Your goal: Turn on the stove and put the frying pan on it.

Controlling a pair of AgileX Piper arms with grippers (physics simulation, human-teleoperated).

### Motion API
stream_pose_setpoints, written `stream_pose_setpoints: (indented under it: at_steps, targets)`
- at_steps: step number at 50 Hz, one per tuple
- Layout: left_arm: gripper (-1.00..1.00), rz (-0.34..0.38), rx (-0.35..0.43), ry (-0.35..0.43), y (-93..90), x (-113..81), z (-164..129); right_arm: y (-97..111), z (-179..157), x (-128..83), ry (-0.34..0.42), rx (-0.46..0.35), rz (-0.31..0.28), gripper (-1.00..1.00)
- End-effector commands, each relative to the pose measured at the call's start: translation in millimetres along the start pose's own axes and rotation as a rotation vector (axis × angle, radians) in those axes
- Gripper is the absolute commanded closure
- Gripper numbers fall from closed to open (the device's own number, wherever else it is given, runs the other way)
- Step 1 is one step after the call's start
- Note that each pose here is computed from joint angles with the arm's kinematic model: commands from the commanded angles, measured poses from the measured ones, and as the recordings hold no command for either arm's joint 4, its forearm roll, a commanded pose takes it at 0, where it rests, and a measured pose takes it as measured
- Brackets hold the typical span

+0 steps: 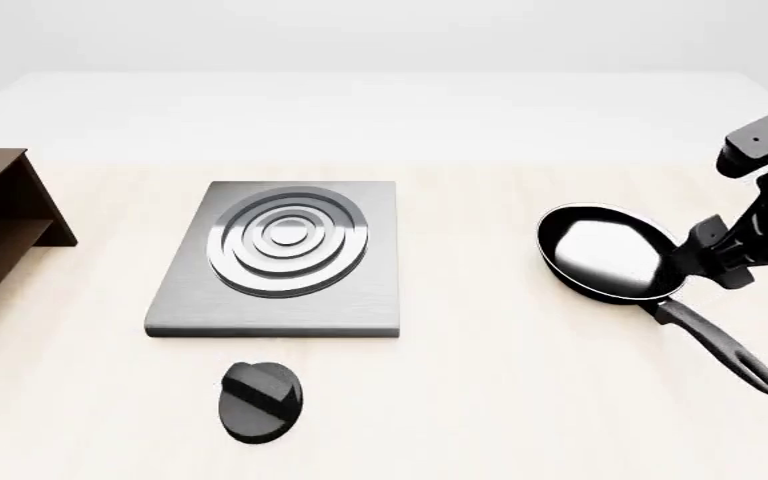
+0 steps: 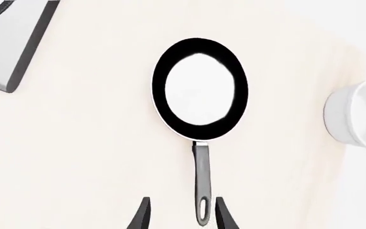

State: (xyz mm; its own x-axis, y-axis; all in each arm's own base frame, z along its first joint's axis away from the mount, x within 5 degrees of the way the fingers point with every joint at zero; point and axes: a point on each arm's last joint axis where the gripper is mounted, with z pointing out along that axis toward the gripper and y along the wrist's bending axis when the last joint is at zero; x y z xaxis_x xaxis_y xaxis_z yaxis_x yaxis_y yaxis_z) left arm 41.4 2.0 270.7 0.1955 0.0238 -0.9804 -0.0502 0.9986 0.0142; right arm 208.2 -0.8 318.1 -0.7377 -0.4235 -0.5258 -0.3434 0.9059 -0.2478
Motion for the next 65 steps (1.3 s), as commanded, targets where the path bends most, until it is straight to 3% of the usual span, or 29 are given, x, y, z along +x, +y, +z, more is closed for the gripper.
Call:
stream_pose_setpoints:
  at_steps: [1, 15, 43, 65]
  targets:
    - [-1.0, -0.001, -0.002, 0.001, 0.1, -0.3, 0, -19, 15, 1, 0.068, 0.013, -0.018, -1.0]
    - [-1.0, 0.002, 0.0, -0.002, 0.0, -0.6, 0, -33, 43, 20, 0.125, 0.032, -0.021, -1.0]
    - [-1.0, 0.007, 0.003, -0.006, -0.1, -1.0, 0, -48, 93, 33, 0.154, 0.044, -0.031, -1.0]
    - [-1.0, 0.009, 0.003, -0.008, -0.1, -1.2, 0, -33, 129, 41, 0.18, 0.001, -0.029, -1.0]
